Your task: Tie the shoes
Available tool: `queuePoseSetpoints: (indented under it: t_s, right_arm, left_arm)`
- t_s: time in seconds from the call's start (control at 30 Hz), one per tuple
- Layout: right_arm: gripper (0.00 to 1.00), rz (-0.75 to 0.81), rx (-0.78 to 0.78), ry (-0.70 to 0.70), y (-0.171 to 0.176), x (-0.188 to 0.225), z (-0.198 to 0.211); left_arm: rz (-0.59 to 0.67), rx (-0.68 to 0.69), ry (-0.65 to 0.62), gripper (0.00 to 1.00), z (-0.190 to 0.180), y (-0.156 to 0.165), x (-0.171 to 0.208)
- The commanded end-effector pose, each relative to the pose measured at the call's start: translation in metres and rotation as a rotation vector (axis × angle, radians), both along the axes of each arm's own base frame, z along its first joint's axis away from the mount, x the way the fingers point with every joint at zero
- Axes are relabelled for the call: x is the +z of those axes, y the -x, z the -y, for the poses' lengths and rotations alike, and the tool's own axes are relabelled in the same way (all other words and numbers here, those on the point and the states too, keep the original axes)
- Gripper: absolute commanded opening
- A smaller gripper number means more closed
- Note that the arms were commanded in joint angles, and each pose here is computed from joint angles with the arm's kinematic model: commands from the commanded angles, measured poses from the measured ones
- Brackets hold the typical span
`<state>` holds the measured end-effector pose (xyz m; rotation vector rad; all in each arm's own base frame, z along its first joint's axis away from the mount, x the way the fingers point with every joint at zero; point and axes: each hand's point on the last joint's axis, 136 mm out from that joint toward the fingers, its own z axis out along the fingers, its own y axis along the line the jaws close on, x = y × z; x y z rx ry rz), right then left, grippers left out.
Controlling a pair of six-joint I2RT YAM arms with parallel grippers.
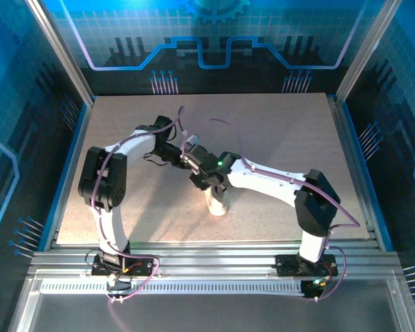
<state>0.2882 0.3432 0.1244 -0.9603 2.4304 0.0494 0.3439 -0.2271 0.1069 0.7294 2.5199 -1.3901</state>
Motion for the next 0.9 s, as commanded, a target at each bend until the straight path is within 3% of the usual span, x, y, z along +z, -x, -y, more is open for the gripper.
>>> queuePoseSetpoints:
  t_s: [0.0,0.27,0.43,0.6,0.77,0.87]
  right_arm:
    - [0.35,0.018,0.027,0.183,0.003,-0.011,0.013]
    - [0.42,0.046,0.023,0.324,-0.006,-0.027,0.020]
    - [0.40,0.061,0.039,0.353,-0.011,-0.036,0.020]
    - [0.31,0.076,0.042,0.381,-0.013,-0.044,0.024]
    - [0.05,0.119,0.039,0.315,-0.013,-0.030,0.022]
    - [0.00,0.137,0.046,0.247,-0.010,-0.015,0.020]
  left_arm:
    - [-0.080,0.002,0.031,0.05,0.000,0.003,0.005]
    - [-0.108,0.005,0.033,0.05,-0.002,-0.001,0.003]
    - [-0.111,0.007,0.035,0.05,-0.002,-0.002,0.004]
    - [-0.112,0.008,0.038,0.05,-0.002,-0.003,0.005]
    - [-0.115,0.009,0.038,0.05,-0.003,-0.002,0.006]
    - [-0.112,0.010,0.038,0.05,-0.003,0.002,0.008]
